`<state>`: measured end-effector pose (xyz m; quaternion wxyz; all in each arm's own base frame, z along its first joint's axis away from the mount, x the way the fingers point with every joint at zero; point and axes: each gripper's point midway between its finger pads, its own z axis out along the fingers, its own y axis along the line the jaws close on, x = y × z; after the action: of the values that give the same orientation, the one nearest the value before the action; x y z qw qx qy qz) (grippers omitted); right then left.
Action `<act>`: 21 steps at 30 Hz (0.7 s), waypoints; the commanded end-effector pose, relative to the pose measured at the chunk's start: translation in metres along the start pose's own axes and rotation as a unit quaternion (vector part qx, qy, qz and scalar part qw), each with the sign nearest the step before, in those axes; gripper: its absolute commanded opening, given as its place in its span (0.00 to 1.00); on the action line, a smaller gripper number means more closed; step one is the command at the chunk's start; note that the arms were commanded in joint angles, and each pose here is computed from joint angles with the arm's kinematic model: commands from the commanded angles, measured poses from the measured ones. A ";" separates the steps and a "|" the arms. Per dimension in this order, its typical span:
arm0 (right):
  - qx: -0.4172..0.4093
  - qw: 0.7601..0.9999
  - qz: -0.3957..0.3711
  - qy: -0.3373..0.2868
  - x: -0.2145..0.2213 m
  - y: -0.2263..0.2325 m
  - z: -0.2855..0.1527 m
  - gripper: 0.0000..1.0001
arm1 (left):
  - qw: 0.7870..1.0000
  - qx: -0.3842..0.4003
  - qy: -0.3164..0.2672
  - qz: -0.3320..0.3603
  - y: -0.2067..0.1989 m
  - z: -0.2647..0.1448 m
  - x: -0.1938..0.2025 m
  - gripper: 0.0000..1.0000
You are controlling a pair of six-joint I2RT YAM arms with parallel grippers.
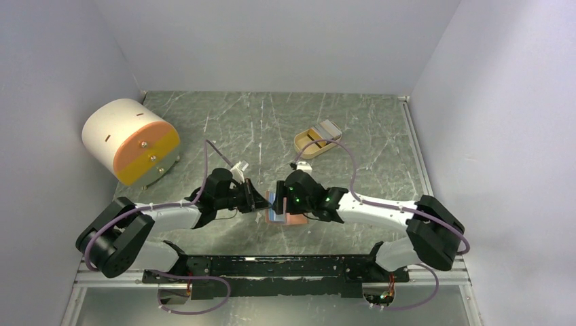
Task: Put the credit cards into the card holder
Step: Open the card holder at the center of the board.
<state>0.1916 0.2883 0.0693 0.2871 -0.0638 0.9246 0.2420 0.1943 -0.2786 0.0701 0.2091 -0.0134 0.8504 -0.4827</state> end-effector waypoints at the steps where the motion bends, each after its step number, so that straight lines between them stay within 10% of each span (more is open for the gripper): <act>1: -0.026 1.000 -0.005 -0.010 -0.007 0.023 0.010 0.71 | 1.000 0.010 -0.012 0.018 -0.011 0.002 -0.009 0.09; 21: 0.178 0.983 -0.041 -0.008 0.014 -0.076 0.002 0.60 | 0.999 -0.045 -0.016 0.027 0.017 -0.003 -0.002 0.09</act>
<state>0.2027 0.2599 0.0352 0.2994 -0.0562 0.9439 0.1275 0.1964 -0.2703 0.0596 0.2178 -0.0173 0.8640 -0.4536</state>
